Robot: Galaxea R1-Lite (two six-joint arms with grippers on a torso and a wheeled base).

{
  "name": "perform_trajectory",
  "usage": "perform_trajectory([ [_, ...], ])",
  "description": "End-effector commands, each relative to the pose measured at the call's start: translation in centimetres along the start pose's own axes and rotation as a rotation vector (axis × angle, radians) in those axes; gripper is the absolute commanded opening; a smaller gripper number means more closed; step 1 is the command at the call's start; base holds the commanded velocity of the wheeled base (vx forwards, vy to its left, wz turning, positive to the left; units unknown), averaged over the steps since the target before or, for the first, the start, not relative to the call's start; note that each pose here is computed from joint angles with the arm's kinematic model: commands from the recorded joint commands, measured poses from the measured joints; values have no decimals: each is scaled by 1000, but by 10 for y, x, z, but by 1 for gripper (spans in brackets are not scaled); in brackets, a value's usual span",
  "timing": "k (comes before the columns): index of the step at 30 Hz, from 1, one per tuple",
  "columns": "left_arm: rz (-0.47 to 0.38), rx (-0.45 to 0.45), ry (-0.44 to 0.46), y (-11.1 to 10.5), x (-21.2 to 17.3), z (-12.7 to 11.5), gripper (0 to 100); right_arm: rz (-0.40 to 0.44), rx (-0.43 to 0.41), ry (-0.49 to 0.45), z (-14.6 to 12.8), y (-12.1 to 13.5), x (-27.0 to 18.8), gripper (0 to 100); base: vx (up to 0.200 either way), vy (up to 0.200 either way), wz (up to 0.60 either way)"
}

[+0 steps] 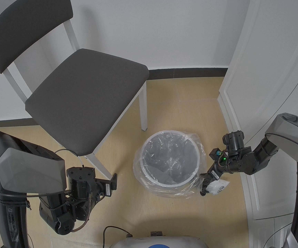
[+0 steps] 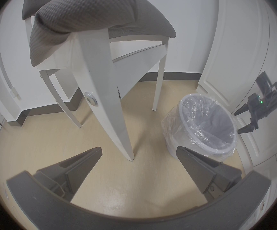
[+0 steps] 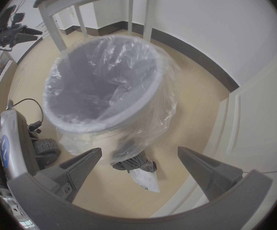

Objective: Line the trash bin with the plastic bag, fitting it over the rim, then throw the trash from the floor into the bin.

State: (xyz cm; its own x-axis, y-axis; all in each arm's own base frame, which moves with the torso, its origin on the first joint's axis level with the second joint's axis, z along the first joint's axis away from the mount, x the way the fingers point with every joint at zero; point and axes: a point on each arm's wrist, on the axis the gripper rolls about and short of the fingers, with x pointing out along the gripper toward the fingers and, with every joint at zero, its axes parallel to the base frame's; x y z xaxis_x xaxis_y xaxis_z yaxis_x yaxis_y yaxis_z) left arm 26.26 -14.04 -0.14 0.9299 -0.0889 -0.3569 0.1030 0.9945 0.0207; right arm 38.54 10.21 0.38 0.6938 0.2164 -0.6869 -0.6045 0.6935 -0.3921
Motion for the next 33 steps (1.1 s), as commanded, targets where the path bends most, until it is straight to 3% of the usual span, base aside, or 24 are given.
perform_trajectory([
  [1, 2, 1, 3, 0, 1, -1, 100, 19, 54, 42, -17, 4, 37, 100, 0, 0, 0],
  [11, 3, 1, 7, 0, 1, -2, 100, 6, 182, 18, -15, 4, 76, 100, 0, 0, 0],
  [16, 3, 1, 9, 0, 2, -3, 100, -22, 294, -13, -6, 0, 87, 100, 0, 0, 0],
  [21, 3, 3, 9, 0, 2, -3, 100, -84, 307, 13, -4, -4, 89, 100, 0, 0, 0],
  [28, 2, 3, 10, 0, 1, -3, 100, -83, 309, 35, -10, -7, 86, 100, 0, 0, 0],
  [33, 5, 1, 9, 1, 1, -2, 100, -87, 279, 9, 5, -10, 51, 100, 0, 0, 0],
])
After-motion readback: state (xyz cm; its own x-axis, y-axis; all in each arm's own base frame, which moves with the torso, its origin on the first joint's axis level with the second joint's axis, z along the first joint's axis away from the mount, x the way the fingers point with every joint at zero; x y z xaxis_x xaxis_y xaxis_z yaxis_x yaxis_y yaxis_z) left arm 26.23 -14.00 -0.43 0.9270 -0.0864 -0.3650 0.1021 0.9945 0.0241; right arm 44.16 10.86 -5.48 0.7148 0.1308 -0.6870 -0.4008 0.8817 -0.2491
